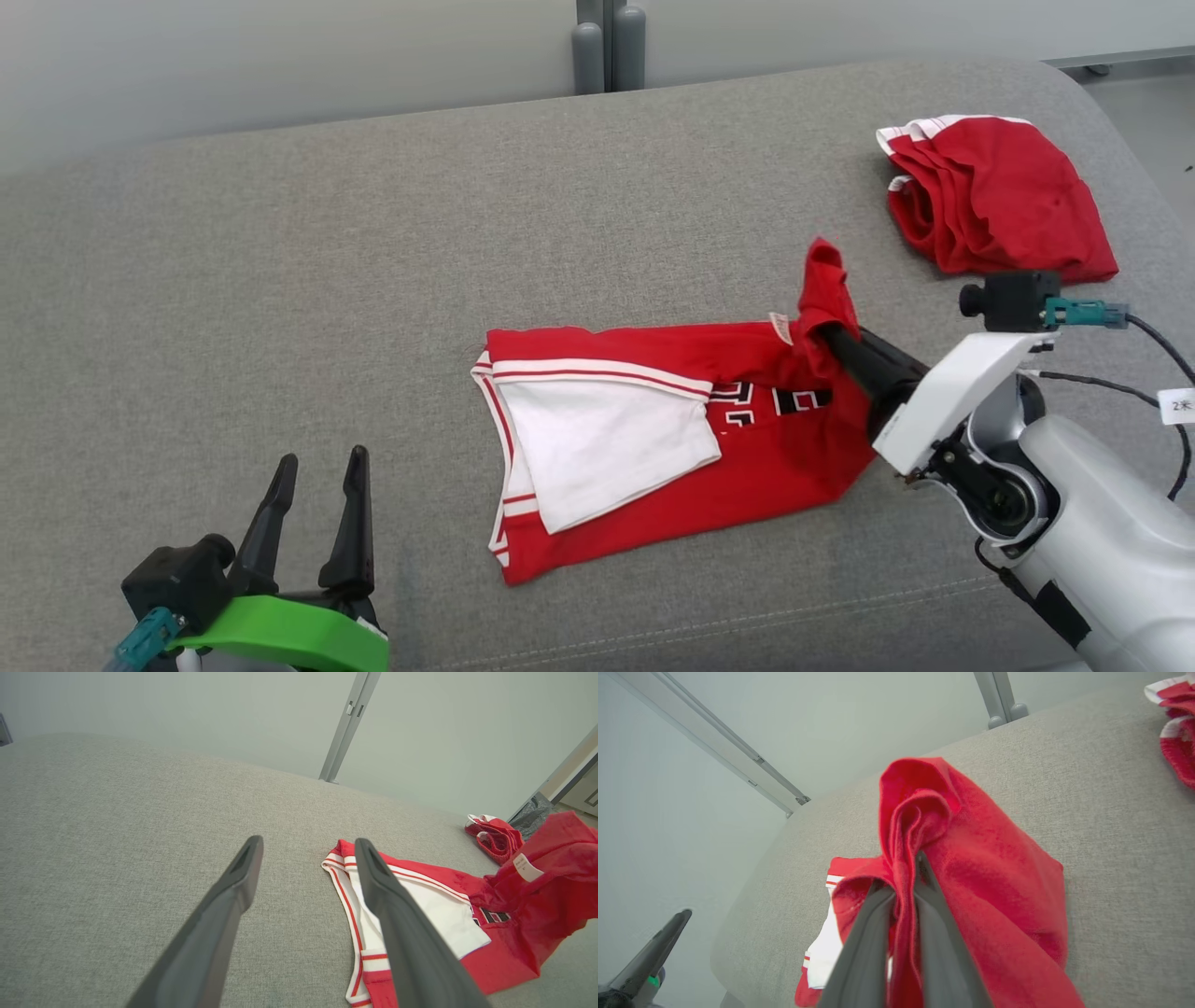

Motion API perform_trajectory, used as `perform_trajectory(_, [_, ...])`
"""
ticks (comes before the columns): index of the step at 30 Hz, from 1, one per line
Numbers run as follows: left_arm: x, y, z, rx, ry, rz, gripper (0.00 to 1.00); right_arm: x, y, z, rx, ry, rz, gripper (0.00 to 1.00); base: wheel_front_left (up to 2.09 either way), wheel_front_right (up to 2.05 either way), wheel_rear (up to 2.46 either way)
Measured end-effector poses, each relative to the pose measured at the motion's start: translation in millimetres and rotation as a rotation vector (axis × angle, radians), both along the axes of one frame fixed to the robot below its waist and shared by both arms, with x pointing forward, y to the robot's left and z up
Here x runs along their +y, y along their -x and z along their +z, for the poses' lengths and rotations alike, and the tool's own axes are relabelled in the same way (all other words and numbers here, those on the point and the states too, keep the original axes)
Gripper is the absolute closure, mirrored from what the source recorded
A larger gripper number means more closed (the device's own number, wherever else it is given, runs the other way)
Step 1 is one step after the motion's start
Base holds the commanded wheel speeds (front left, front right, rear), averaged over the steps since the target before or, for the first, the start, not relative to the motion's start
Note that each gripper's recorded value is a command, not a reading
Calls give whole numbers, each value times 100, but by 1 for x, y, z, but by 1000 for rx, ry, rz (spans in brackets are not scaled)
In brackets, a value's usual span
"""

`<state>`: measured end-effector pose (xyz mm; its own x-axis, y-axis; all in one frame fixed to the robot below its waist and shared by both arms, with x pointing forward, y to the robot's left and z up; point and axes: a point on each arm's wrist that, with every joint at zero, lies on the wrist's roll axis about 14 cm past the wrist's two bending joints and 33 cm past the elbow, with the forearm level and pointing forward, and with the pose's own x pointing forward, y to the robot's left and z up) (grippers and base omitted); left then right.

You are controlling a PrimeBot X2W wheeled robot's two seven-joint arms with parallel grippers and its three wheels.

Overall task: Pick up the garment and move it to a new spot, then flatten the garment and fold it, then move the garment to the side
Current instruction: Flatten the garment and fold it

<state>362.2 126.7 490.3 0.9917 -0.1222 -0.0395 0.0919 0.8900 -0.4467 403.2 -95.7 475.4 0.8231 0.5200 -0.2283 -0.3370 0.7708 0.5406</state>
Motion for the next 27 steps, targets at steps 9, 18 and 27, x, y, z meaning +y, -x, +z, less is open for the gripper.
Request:
perform_trajectory(9, [7,7,2,-5,10,32,0,73,19,16,18,-73,213,100,0,0,0])
perform_trajectory(18, [17,15,0,7,24,80,0,103,26,-11,115,-19,315,100,0,0,0])
perform_trajectory(27, [28,23,-6,25,38,126,0,139,27,-28,173,41,412,100,0,0,0])
